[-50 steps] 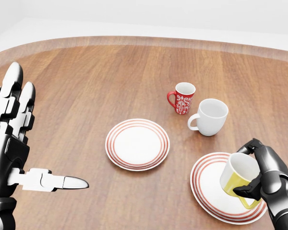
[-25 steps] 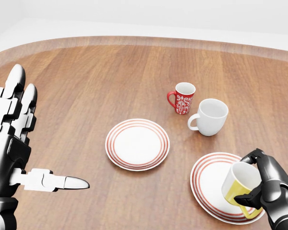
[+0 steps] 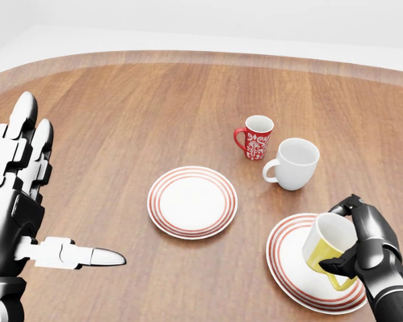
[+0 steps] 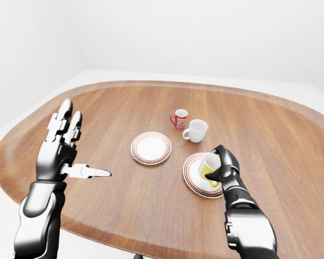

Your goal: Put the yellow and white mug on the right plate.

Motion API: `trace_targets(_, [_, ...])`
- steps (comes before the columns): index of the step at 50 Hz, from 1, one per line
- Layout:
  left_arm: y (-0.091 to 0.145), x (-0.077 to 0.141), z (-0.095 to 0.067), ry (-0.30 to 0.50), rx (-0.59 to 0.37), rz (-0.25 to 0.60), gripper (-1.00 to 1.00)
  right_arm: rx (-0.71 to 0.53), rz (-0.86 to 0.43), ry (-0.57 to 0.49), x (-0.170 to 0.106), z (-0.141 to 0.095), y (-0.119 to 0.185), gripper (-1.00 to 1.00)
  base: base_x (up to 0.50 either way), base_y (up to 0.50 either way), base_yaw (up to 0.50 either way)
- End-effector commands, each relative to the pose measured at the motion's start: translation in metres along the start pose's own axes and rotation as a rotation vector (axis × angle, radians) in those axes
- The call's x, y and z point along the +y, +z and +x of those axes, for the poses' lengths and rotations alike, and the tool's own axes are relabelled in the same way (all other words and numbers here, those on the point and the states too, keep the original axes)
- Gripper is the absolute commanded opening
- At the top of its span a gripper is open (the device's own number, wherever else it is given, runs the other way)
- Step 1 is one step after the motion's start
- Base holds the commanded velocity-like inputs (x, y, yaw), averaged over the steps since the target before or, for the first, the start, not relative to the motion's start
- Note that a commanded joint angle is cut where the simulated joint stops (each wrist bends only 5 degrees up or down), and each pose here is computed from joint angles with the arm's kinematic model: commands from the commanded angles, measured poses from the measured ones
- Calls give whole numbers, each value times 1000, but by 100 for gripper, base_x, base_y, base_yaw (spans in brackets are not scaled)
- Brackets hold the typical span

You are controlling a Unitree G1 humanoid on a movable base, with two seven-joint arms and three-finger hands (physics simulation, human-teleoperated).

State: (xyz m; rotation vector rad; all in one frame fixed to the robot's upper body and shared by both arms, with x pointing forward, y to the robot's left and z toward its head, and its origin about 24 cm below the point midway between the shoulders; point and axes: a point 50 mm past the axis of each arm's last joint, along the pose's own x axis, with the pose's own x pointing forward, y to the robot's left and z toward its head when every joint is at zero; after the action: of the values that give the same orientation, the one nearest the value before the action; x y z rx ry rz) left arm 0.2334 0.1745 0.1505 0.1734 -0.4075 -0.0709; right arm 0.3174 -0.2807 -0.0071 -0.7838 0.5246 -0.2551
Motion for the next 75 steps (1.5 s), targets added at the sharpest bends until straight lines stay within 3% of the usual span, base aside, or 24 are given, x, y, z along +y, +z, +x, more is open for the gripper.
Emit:
trace_targets(1, [-1,-1,-1,-2,6,0,100,-51,-73,-21,-4,3,16,-100,0,0,0])
trace_targets(14, [0,-1,-1,-5,3,0,100,-71,-73,-23,-6,4,24,-100,0,0,0])
trace_targets(63, [-3,-2,-1,-8,16,-1,100,-30,-77,-41,1,1,9,-100,0,0,0])
trace_targets(64, [-4,-2,-1,-8,20,-1,100,-29,-69,-55,0,1,9,-37,0,0,0])
trace_targets(65, [-4,-3,-1,-8,19,-1,100,-28,-64,-50,-1,1,9,100,0,0,0])
trace_targets(75, [-3,-3,-1,-9,14,-2,100,-26,-57,-53,-2,1,9,100,0,0,0])
